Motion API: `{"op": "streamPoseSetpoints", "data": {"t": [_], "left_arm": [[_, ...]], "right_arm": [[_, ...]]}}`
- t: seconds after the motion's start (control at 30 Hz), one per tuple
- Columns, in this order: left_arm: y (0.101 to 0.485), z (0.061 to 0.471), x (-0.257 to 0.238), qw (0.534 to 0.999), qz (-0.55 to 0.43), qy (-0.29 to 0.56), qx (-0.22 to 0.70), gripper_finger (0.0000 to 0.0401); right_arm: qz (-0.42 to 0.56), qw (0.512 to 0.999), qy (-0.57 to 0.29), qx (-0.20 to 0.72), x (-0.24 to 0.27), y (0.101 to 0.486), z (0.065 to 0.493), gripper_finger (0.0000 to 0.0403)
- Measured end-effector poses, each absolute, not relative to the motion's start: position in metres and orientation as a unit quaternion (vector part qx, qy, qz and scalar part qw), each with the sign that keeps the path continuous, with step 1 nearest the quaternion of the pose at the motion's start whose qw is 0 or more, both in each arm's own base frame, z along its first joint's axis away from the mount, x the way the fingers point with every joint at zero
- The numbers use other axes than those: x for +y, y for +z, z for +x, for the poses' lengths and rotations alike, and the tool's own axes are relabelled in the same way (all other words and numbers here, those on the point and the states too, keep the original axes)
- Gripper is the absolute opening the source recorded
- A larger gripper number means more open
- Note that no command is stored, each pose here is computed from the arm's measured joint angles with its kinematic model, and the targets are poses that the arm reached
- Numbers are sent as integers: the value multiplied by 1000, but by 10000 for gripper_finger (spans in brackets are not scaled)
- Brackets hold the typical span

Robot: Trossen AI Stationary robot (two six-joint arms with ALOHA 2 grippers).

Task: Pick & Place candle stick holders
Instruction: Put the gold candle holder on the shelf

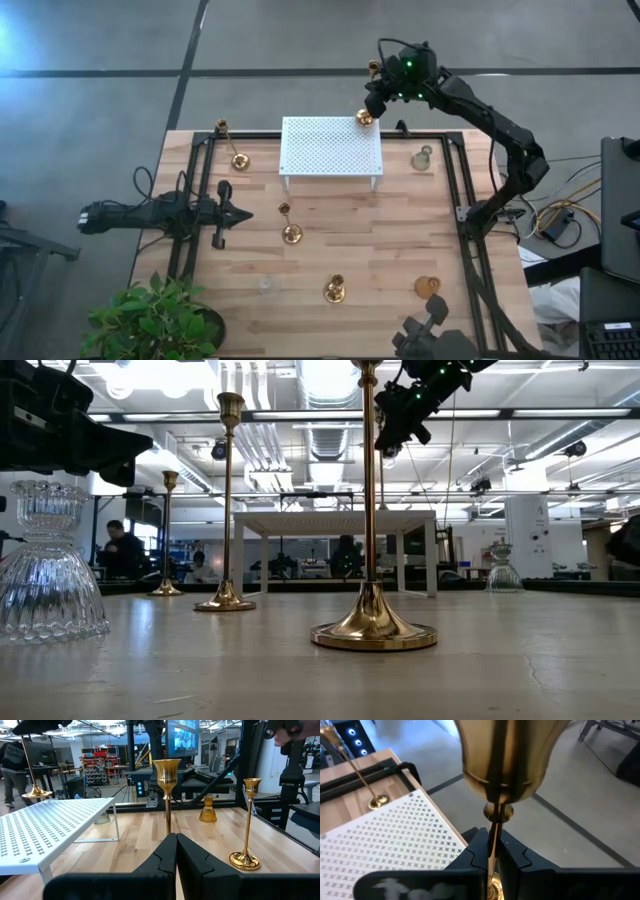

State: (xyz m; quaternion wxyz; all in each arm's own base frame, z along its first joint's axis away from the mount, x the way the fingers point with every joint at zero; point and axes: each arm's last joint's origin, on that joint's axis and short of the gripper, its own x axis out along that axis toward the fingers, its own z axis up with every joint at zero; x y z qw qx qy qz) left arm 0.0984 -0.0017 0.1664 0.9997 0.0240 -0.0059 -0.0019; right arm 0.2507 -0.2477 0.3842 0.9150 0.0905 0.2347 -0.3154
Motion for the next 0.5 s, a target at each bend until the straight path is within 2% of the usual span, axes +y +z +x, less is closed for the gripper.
{"op": "streamPoseSetpoints", "data": {"t": [0.27, 0.5], "left_arm": [[166, 98, -2, 1000, 24, -2, -6, 14], [166, 98, -2, 1000, 24, -2, -6, 14]], "right_arm": [[107, 923, -322, 182, -239, 386, 243, 11], [111, 916, -339, 183, -226, 376, 230, 11]]}}
